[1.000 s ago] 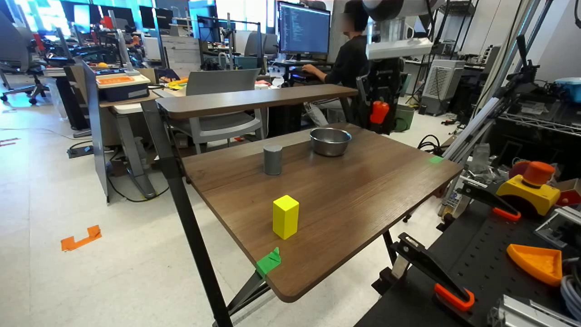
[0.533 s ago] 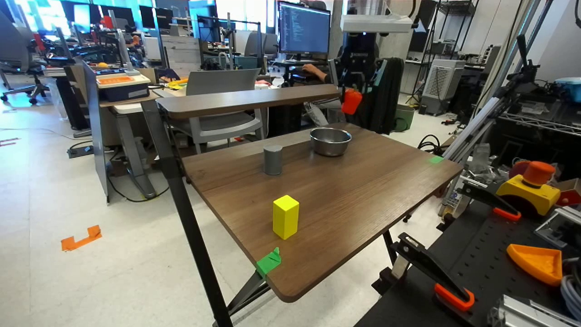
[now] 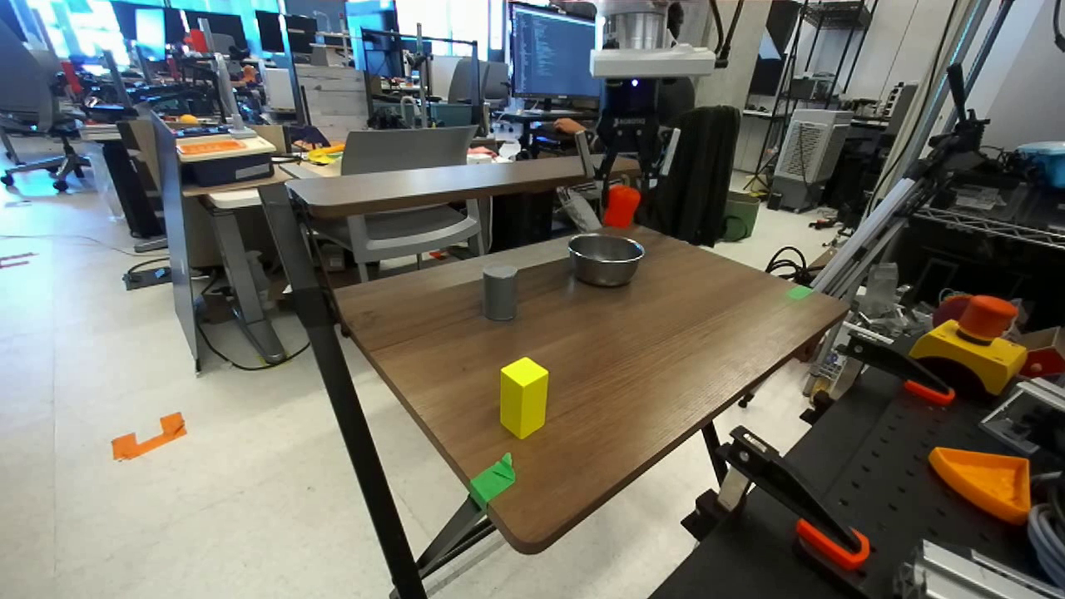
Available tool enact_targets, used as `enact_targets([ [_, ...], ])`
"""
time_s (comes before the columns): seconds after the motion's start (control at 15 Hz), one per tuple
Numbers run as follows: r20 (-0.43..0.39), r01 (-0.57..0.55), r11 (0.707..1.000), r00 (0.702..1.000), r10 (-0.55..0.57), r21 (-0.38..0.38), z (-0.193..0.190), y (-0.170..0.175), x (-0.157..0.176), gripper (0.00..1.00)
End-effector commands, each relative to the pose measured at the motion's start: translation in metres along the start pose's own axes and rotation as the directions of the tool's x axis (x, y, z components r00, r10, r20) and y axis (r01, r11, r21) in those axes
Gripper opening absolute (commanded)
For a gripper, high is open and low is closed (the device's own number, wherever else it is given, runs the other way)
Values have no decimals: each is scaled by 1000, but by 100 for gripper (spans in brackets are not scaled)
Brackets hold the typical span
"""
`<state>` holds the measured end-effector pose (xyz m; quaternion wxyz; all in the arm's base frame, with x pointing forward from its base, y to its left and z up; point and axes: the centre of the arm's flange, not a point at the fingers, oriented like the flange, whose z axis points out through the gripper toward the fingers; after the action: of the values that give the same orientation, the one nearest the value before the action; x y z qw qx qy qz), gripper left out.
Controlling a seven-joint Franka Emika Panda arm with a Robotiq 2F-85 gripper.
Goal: Pick up the bell pepper, then place it in the bowl
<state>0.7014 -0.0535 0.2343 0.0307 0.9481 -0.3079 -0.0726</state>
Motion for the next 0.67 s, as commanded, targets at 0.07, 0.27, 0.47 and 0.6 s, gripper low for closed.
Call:
enact_targets([
  [0.07,41,-41,999,998,42,-26,19,-24,37,29],
  [0.27,31,-54,998,998,55,-46,35,-30,41,29],
  [0.47,27,-75,995,997,77,-60,50,-35,49,29],
  [0.6,30,-84,993,996,87,-79,61,-36,52,29],
])
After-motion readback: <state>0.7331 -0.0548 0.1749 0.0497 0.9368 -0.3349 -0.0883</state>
